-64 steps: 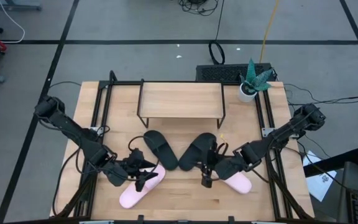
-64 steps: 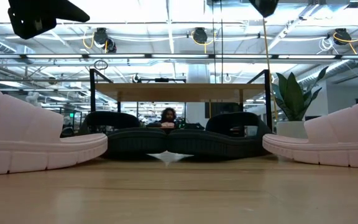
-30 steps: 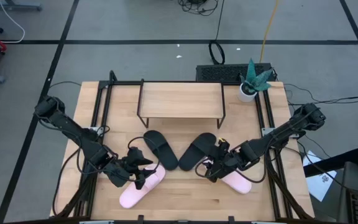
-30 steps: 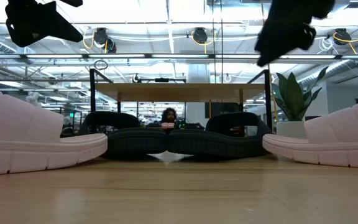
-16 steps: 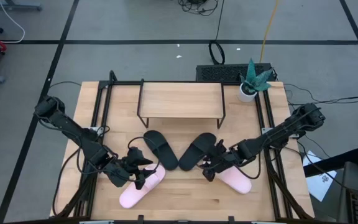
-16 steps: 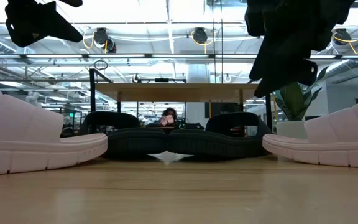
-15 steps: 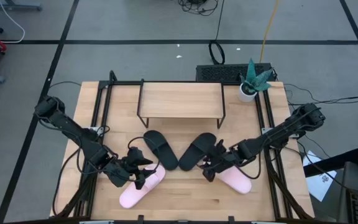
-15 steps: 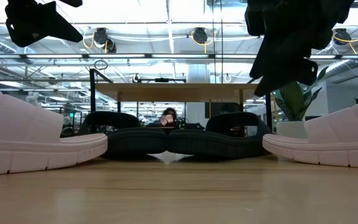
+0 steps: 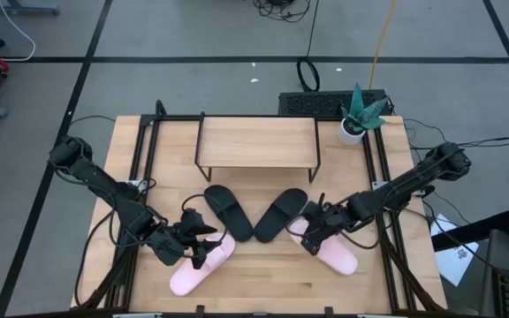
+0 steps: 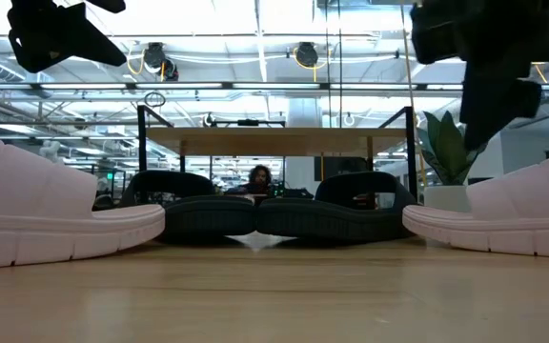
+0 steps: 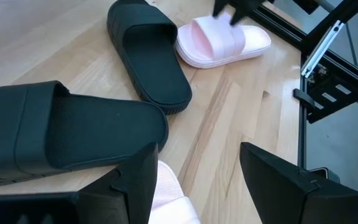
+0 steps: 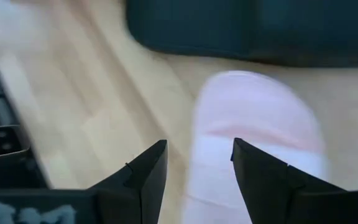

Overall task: Pick and place slides into the shelf
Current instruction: Put the right black slipper on the shelf

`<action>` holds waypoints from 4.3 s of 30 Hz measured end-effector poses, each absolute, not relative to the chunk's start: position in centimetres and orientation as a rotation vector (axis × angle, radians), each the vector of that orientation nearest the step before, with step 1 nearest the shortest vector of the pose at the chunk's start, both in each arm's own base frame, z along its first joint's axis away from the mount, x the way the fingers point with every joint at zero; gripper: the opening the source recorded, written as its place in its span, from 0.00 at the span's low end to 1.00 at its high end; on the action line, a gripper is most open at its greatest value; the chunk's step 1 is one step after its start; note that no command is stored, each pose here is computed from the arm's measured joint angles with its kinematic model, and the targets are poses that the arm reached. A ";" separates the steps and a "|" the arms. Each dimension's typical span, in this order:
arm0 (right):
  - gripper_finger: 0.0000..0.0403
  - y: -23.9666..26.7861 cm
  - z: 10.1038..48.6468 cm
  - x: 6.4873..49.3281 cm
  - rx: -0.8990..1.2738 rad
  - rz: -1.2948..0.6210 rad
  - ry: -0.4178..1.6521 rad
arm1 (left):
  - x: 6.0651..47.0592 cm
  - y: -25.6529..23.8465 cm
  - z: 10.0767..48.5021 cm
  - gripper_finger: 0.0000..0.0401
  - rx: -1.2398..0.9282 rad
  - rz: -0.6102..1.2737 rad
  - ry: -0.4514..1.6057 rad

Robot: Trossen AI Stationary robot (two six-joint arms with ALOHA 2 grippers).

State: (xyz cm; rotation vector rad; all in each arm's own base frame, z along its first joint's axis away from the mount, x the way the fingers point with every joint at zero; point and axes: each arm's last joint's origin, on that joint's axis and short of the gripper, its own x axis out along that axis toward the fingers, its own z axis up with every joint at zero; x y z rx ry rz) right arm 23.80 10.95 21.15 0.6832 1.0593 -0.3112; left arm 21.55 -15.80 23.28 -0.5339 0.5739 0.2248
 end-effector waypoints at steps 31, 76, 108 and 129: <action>0.42 6.0 21.2 24.8 0.308 -0.460 0.989 | 21.5 -15.7 23.2 0.56 -0.532 0.233 0.584; 0.42 1.3 15.7 24.4 0.602 -0.308 0.871 | 21.7 -15.4 23.2 0.56 -0.530 0.254 0.577; 0.42 -0.8 15.1 24.3 0.725 -0.236 0.845 | 21.8 -15.2 23.1 0.56 -0.524 0.261 0.578; 0.41 1.2 14.2 24.6 0.801 -0.134 0.778 | 21.8 -15.1 23.1 0.56 -0.516 0.276 0.569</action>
